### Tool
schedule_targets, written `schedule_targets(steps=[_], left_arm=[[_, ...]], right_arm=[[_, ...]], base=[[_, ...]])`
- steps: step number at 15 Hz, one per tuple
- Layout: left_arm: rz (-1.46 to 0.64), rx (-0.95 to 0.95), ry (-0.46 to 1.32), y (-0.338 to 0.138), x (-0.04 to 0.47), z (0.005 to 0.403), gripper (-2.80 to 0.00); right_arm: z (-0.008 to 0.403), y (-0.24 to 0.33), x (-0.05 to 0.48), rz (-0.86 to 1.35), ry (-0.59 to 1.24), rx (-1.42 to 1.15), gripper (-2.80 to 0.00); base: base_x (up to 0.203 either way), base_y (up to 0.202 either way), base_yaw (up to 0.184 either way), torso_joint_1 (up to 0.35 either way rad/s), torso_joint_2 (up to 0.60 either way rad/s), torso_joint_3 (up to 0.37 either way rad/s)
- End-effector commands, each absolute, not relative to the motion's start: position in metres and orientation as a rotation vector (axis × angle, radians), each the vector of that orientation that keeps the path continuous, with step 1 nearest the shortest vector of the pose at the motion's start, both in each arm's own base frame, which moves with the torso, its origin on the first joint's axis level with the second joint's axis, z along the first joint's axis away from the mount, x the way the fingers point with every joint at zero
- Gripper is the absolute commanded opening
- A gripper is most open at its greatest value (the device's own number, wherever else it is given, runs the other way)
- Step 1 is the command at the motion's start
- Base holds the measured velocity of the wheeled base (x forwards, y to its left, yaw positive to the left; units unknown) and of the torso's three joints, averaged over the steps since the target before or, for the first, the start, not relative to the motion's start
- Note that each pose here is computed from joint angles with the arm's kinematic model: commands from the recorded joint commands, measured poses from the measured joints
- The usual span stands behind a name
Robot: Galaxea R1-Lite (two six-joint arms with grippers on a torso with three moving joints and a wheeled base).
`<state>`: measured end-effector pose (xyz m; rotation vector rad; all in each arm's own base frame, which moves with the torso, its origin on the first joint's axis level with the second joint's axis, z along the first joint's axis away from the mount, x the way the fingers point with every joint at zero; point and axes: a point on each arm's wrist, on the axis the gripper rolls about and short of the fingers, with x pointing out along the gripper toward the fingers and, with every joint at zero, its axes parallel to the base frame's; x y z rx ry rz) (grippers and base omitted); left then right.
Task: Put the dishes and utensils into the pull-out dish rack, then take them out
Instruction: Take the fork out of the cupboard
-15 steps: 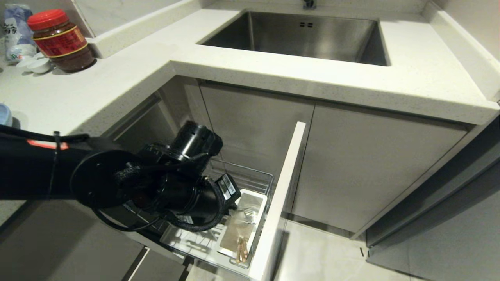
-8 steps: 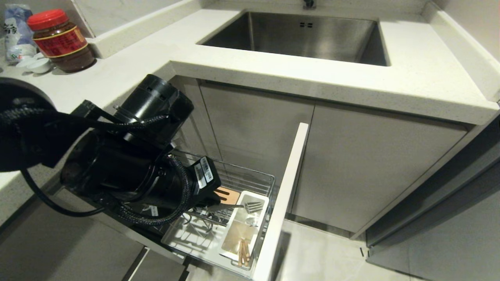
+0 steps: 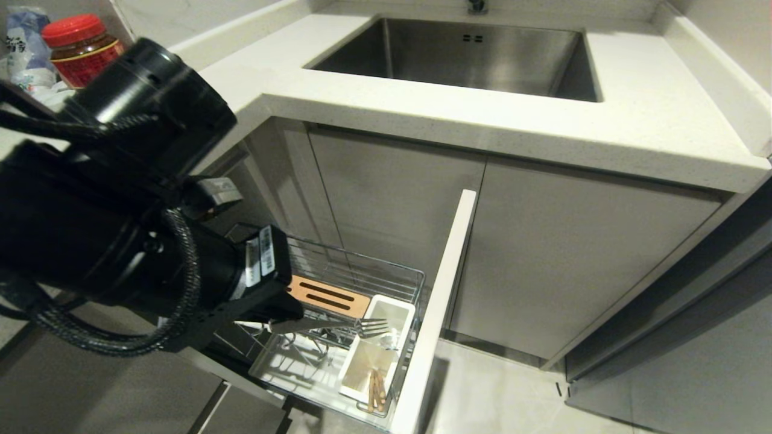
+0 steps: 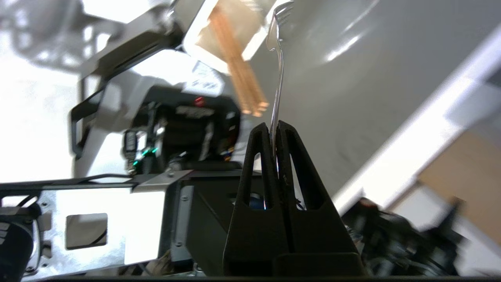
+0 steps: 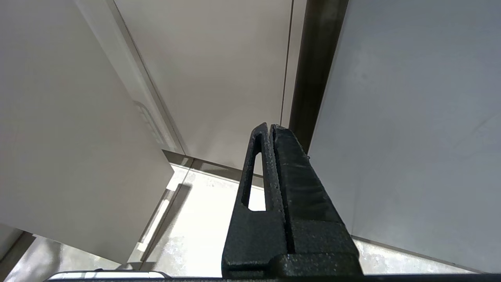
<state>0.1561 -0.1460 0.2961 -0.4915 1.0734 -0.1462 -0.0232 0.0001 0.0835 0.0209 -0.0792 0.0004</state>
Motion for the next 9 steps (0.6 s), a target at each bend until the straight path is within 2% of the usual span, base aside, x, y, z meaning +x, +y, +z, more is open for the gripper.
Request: schedule_targets(steps=[1, 3, 9], left_arm=[[-0.198, -0.553, 0.990, -0.126, 0.135, 0.326, -2.80], [-0.199, -0.573, 0.922, -0.113, 0.122, 0.343, -2.80], [-0.193, -0.667, 0.564, -0.058, 0.073, 0.396, -2.80]], right_arm=[[0.076, 0.000, -0.021, 0.001, -0.054, 0.021, -2.80], [0.076, 0.000, -0.021, 0.001, -0.055, 0.021, -2.80], [0.076, 0.000, -0.021, 0.001, -0.055, 0.021, -2.80]], base=[[0.000, 0.000, 0.000, 0.000, 0.00, 0.000], [0.000, 0.000, 0.000, 0.000, 0.00, 0.000], [0.000, 0.000, 0.000, 0.000, 0.00, 0.000]])
